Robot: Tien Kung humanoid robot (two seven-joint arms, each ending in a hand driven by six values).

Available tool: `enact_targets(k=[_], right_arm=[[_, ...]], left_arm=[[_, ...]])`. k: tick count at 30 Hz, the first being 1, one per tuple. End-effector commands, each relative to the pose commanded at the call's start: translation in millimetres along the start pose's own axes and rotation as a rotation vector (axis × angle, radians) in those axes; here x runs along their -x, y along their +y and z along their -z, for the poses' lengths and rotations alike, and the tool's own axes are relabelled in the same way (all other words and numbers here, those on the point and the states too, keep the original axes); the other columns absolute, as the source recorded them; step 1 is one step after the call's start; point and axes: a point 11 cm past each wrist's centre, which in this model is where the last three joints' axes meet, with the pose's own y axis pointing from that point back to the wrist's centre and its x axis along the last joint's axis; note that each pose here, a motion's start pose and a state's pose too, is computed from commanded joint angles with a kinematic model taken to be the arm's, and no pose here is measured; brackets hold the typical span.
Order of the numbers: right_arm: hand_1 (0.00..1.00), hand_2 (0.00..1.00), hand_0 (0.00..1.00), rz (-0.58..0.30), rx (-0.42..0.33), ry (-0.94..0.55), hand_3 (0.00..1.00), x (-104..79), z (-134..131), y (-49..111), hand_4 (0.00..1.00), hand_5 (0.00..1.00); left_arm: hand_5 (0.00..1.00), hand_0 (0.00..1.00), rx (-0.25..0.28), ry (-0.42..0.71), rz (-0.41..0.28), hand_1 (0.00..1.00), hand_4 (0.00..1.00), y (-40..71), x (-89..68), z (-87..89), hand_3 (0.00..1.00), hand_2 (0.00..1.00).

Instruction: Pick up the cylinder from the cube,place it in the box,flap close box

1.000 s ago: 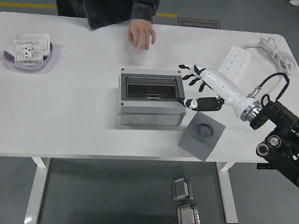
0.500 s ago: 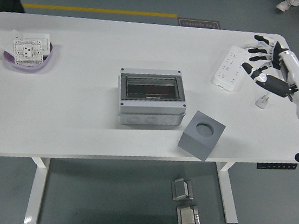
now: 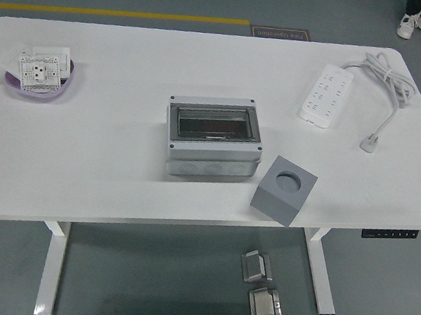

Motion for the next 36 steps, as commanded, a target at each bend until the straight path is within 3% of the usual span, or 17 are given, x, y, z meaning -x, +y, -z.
enact_targets(k=[13, 36], right_arm=[[0.55, 0.672, 0.449, -0.061, 0.012, -0.014, 0.797, -22.7, -3, 6.4, 0.76, 0.455], [0.549, 0.671, 0.453, -0.064, -0.001, -0.008, 0.774, -27.7, 0, 5.1, 0.735, 0.428]], left_arm=[[0.243, 0.662, 0.01, 0.028, 0.0, 0.65, 0.565, -0.1, -0.2, 0.8, 0.582, 0.541], [0.243, 0.662, 0.024, 0.045, 0.001, 0.651, 0.566, 0.0, 0.6, -1.9, 0.582, 0.542]])
